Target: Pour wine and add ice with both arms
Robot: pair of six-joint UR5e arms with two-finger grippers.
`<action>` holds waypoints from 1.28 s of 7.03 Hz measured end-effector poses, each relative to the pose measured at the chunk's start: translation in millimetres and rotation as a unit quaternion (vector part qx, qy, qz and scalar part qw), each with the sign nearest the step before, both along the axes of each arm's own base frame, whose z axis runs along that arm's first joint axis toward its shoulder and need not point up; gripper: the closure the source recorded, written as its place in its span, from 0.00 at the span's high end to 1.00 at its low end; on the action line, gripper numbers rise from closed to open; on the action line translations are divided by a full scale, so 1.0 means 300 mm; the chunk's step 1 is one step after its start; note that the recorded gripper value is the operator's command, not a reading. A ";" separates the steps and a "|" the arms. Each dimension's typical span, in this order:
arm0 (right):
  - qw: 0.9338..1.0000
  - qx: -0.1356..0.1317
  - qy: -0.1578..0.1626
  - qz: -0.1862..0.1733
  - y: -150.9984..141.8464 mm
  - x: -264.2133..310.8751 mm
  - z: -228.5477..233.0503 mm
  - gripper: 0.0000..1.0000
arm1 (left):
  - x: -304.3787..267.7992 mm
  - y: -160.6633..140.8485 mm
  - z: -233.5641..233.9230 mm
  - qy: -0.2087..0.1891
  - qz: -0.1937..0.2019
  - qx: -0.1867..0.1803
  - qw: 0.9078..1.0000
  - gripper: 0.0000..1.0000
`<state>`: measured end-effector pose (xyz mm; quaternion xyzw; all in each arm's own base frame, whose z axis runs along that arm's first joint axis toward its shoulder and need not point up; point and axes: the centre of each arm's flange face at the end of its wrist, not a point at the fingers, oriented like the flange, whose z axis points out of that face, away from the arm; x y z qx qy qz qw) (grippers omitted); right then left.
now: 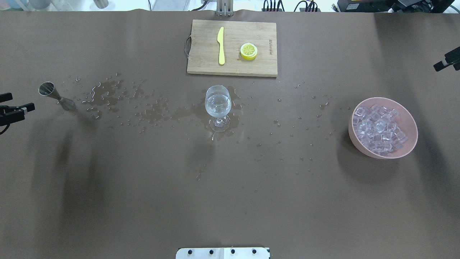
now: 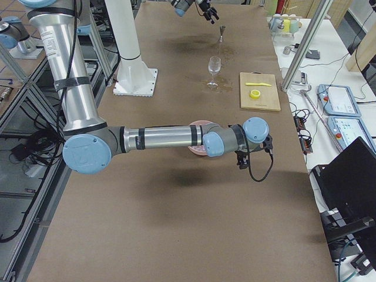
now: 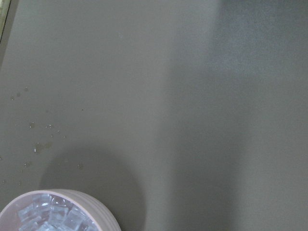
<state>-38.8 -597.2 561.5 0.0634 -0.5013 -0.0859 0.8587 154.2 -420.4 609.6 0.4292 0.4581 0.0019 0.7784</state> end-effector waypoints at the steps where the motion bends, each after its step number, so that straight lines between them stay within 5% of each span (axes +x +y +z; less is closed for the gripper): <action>1: 1.000 -0.003 0.004 0.008 0.000 -0.002 -0.024 1.00 | -0.095 -0.026 0.029 -0.008 0.017 -0.043 0.999 0.99; 3: 0.999 0.017 0.022 0.018 0.022 -0.025 -0.120 1.00 | -0.443 -0.133 0.081 -0.023 0.071 -0.156 0.985 0.99; 5: 0.998 0.011 0.049 0.036 0.118 -0.150 -0.242 1.00 | -0.595 -0.239 0.163 -0.081 0.062 -0.222 0.970 0.99; 7: 0.996 -0.021 0.069 0.055 0.230 -0.333 -0.340 0.99 | -0.613 -0.304 0.164 -0.098 0.062 -0.261 0.958 0.99; 9: 0.995 -0.028 0.081 0.046 0.339 -0.504 -0.408 0.89 | -0.613 -0.319 0.150 -0.100 0.062 -0.266 0.957 0.99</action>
